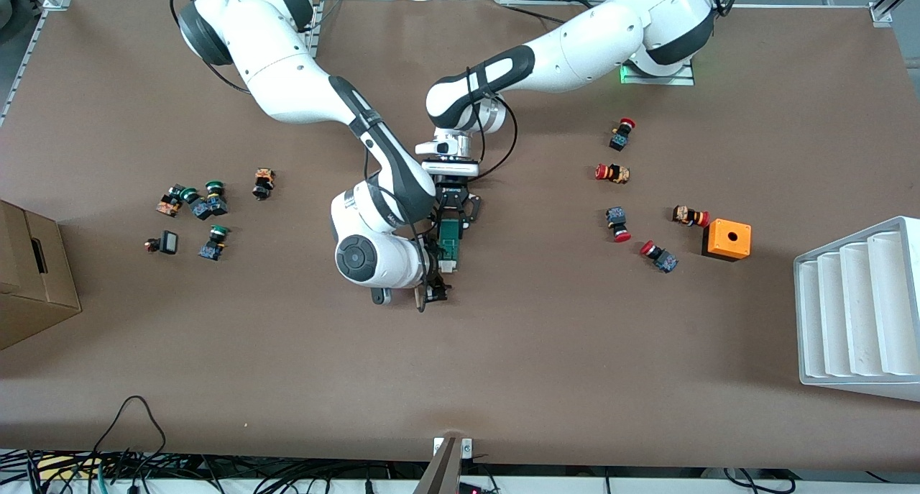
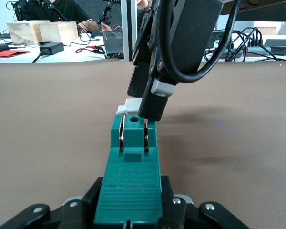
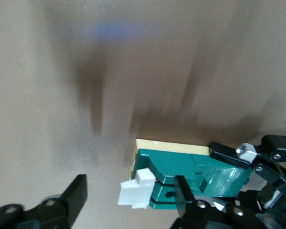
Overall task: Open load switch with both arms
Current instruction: 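Hold the switch with the right gripper and lower the left gripper onto the lever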
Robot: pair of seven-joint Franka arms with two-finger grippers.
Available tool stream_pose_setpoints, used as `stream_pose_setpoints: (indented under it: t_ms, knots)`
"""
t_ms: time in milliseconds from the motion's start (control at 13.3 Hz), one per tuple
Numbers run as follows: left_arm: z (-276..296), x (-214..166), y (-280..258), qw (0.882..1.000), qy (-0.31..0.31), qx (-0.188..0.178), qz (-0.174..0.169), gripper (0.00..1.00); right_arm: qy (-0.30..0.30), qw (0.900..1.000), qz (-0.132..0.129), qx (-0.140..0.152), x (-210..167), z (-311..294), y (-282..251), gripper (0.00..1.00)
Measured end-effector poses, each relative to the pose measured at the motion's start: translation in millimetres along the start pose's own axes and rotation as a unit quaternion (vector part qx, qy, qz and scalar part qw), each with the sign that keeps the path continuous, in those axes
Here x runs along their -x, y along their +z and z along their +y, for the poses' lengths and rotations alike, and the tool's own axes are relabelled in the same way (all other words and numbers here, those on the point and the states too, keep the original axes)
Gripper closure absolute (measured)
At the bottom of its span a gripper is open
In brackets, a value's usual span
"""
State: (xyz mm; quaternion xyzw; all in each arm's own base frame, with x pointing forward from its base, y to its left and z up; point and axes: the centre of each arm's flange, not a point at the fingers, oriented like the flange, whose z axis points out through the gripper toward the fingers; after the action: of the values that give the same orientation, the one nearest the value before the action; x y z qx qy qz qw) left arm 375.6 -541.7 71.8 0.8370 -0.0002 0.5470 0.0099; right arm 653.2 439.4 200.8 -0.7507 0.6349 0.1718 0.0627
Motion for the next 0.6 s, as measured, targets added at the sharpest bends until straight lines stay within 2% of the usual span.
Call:
stream_pose_setpoints:
  t_ms: [75, 151, 226, 377, 452, 603]
  knots:
    - [0.0, 0.0, 0.0, 1.000, 0.000, 0.000, 0.000, 0.49, 0.002, 1.000, 0.000, 0.002, 1.8, 0.9, 0.4, 0.20]
    - [0.0, 0.0, 0.0, 1.000, 0.000, 0.000, 0.000, 0.49, 0.003, 1.000, 0.001, 0.005, 4.4, 2.5, 1.0, 0.29]
    - [0.0, 0.0, 0.0, 1.000, 0.000, 0.000, 0.000, 0.49, 0.002, 1.000, 0.001, 0.006, 7.4, 3.7, 1.8, 0.29]
    - [0.0, 0.0, 0.0, 1.000, -0.001, 0.000, 0.000, 0.49, 0.001, 1.000, 0.002, 0.010, 10.7, 5.6, 0.8, 0.48]
    - [0.0, 0.0, 0.0, 1.000, -0.001, 0.000, 0.000, 0.49, 0.001, 1.000, 0.002, 0.009, 11.0, 5.3, -0.1, 0.49]
    - [0.0, 0.0, 0.0, 1.000, -0.001, 0.000, 0.000, 0.49, 0.000, 1.000, 0.000, 0.002, 13.1, 3.2, -6.1, 0.66]
